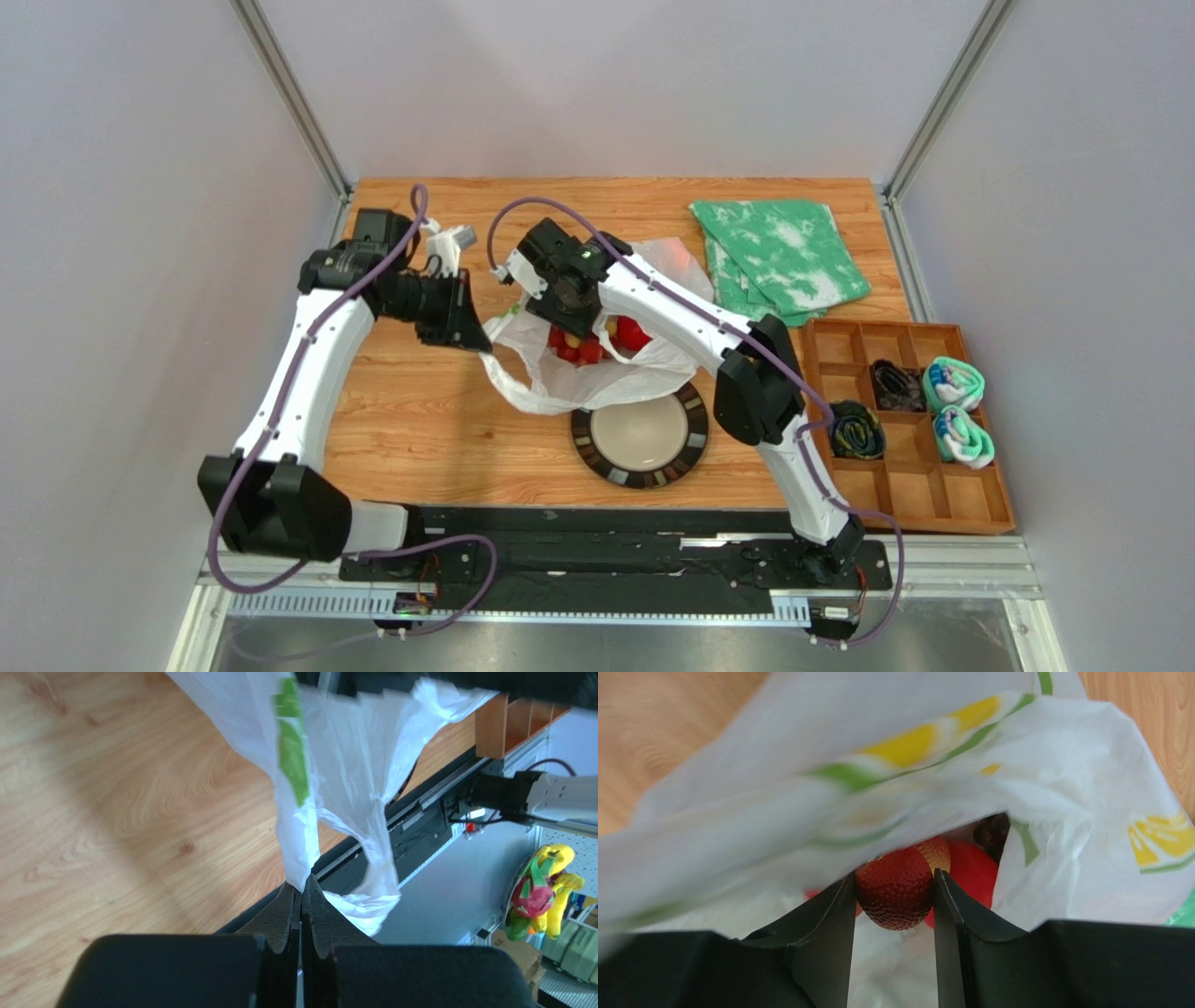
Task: Take the fake fruits out of the plastic bag
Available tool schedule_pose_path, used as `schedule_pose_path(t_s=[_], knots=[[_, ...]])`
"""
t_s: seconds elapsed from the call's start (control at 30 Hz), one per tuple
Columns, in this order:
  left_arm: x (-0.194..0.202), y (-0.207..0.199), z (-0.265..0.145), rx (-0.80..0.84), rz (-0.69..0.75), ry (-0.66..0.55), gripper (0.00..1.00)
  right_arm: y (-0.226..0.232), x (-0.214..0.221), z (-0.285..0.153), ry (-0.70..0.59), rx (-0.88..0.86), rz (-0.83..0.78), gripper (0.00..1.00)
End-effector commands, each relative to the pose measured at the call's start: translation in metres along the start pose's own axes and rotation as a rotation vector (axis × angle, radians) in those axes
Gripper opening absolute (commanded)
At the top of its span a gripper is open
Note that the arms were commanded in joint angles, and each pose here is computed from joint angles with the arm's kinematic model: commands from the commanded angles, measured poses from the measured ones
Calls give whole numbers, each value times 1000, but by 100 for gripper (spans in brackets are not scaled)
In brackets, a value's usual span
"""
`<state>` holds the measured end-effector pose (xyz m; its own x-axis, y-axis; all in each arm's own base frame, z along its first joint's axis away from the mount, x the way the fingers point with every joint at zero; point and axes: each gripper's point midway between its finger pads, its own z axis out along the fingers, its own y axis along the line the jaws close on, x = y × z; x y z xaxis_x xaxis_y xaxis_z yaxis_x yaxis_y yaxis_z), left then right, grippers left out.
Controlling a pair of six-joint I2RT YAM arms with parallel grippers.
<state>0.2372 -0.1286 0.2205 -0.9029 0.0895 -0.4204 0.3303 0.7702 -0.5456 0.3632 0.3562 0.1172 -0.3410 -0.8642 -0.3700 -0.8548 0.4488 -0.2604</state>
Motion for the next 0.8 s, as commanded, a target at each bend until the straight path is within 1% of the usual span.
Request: schedule_pose_path(t_s=[0.0,0.07,0.13,0.17,0.23,0.27,0.4,0.57,0.67,0.7,0.77], knots=[[-51,-4,1,35,31,-72,0,4,-34,-106,-212,-55,-24,1],[-66,0,4,21,23,-85,0,3,-27,-124,-210,-50,-20,0],[-79,2,4,11,28,-109,0,4,-17,-132,-192,-48,-15,0],[-83,4,3,-7,21,-115,0,2,-16,-146,-213,-37,-15,0],[-91,5,0,-25,32,-129,0,0,-7,-153,-204,-17,-25,0],[-92,6,-2,-42,34,-136,0,-4,-4,-166,-221,-1,-32,0],[-96,6,-8,-64,51,-164,0,-13,19,-188,-197,55,-61,0],[-96,0,-7,-27,50,-169,0,-20,53,-190,-134,114,-74,0],[-96,3,-2,-27,41,-157,0,-22,53,-205,-167,114,-67,0],[-98,4,-1,-21,46,-159,0,-17,46,-216,-214,78,-74,0],[-102,-2,3,30,69,-166,0,-7,48,-232,-250,23,-126,0]])
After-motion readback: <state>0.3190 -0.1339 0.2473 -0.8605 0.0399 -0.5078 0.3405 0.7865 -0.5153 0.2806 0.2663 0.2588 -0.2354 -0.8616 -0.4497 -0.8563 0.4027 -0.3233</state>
